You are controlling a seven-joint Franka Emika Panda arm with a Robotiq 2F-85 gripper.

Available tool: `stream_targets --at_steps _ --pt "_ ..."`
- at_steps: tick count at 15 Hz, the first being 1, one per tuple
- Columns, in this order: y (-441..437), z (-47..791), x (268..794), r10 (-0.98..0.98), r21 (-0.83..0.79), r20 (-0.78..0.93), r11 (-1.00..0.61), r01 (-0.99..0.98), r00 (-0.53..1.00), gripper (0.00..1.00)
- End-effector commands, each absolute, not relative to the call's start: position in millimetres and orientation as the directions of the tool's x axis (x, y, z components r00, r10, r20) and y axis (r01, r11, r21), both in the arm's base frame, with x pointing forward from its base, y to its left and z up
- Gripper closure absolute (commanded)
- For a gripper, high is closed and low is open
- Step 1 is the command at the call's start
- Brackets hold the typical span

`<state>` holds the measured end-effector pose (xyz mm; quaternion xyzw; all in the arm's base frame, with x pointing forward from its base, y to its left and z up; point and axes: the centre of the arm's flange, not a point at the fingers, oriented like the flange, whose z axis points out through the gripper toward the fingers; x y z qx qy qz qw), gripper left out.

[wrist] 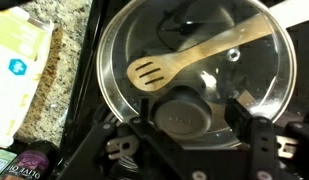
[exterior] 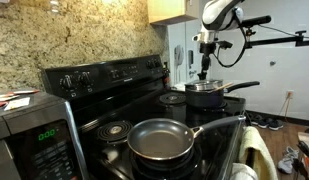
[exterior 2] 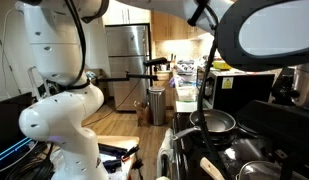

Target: Put the wooden spatula in the pot then take the lid off the pan and put it on the pot

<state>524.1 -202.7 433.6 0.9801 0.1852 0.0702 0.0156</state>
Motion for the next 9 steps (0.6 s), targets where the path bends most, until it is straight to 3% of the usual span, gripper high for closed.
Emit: stream_targets --at_steps 1,5,9 --pt "-201.6 440.4 523.6 0.401 0.077 0.157 -0.916 0.394 0.903 0.00" --pt "-192.4 444.3 525.5 0.421 0.021 0.180 -0.905 0.424 0.889 0.00" --pt "-139.4 447.0 534.8 0.543 -0.127 0.216 -0.808 0.575 0.811 0.00"
